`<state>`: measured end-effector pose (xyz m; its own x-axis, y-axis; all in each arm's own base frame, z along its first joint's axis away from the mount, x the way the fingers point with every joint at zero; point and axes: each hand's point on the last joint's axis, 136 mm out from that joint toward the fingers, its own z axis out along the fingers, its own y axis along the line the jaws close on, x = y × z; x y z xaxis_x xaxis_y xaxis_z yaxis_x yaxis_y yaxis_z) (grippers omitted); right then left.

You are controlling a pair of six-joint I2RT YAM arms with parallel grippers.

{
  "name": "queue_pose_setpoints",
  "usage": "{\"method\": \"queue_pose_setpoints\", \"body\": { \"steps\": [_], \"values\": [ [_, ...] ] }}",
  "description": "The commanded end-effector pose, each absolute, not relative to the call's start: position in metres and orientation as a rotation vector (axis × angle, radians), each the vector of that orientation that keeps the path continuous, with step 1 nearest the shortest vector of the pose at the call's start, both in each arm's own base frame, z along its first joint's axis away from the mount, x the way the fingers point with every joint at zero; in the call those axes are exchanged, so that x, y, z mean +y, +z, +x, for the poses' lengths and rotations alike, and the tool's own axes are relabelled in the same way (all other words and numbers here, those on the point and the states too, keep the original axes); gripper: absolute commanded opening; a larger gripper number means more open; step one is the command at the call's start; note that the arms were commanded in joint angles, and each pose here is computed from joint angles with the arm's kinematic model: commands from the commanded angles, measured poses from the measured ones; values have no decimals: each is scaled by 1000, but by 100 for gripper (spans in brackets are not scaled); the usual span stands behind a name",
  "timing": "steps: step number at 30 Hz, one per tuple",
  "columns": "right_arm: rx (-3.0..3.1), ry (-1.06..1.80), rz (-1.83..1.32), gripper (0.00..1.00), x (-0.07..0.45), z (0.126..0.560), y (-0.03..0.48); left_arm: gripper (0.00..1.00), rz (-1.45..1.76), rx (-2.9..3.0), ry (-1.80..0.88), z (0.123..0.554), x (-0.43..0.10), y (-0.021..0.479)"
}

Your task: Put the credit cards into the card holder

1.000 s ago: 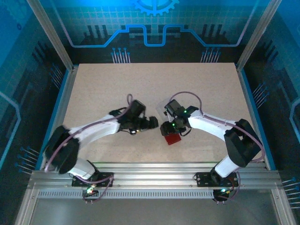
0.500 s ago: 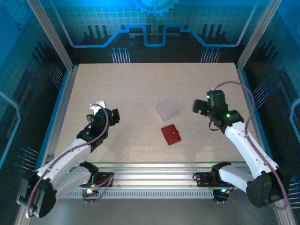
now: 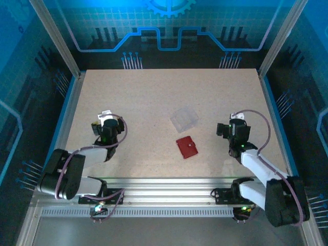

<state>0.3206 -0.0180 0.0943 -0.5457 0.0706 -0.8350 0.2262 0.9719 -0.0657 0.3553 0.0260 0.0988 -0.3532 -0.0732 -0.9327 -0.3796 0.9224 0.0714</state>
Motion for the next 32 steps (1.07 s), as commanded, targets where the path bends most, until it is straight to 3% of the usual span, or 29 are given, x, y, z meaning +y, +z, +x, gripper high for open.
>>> {"method": "queue_pose_setpoints", "body": {
  "steps": [1,14,32],
  "values": [
    [1981,-85,210,100,-19,348,117,99,-214,1705,218,372,14,127],
    [1929,-15,-80,100,17,396,97,99,-186,1820,110,388,14,103],
    [1967,-5,-141,100,28,397,94,99,-131,1890,23,397,6,96]
  ]
}}
